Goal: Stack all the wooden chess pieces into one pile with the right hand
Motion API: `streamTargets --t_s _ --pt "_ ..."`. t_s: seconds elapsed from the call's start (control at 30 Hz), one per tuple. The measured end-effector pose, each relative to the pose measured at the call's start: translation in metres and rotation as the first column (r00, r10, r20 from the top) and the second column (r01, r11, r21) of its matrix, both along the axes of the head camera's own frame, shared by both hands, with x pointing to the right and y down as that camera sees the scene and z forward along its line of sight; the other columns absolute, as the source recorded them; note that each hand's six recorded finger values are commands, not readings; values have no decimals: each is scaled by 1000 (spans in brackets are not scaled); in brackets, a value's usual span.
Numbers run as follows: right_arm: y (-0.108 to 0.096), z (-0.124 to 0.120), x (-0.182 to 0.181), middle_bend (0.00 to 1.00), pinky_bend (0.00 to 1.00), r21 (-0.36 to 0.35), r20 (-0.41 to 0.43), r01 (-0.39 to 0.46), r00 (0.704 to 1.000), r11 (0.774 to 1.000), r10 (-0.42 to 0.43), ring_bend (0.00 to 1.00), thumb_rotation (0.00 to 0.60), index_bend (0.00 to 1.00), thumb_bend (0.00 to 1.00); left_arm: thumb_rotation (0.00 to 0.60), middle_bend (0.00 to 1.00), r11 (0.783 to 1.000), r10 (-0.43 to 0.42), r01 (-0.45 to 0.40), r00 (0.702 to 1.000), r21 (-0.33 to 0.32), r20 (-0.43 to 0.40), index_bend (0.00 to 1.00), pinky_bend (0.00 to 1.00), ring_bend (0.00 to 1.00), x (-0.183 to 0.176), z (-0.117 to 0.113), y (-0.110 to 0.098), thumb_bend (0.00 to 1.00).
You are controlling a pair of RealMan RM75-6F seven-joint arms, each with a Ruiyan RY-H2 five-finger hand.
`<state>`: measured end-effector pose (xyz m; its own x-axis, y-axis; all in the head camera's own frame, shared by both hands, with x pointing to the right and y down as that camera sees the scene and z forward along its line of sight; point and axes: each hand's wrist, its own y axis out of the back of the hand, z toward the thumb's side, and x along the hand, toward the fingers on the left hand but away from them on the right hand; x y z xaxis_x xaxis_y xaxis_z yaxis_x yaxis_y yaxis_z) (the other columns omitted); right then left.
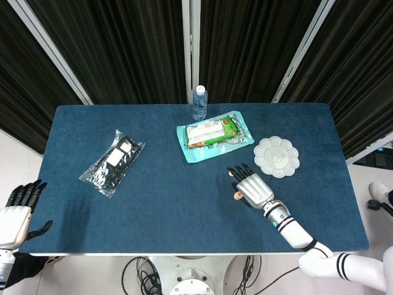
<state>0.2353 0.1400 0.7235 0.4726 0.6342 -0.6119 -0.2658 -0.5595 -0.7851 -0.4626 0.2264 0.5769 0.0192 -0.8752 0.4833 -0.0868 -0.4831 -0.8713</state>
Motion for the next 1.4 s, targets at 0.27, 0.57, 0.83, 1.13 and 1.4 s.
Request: streamTargets --t_s 0.27,0.57,0.83,1.13,1.4 --pt "0 1 0 0 0 -3 1 -1 1000 1000 1 0 600 452 256 600 0 1000 0 0 1000 0 1 47 0 0 0 0 0 230" --pt "-1 0 -3 0 0 -1 12 -2 1000 1000 2 0 600 450 257 600 0 1000 -1 1 1000 0 0 47 0 0 -1 0 0 230" --pt "0 0 -3 0 0 -4 14 3 1000 1000 -2 0 600 449 257 600 0 1000 -2 2 1000 -1 -1 47 0 0 -1 1 0 230" --pt "-1 -2 -4 1 0 2 18 4 1000 1000 -4 0 600 450 260 600 0 1000 -3 3 1000 -3 -2 47 0 0 -1 1 0 230" --pt "-1 -2 -4 0 0 3 15 4 1000 1000 -4 0 600 455 264 600 0 1000 -4 4 1000 -1 -2 47 0 0 -2 0 0 230"
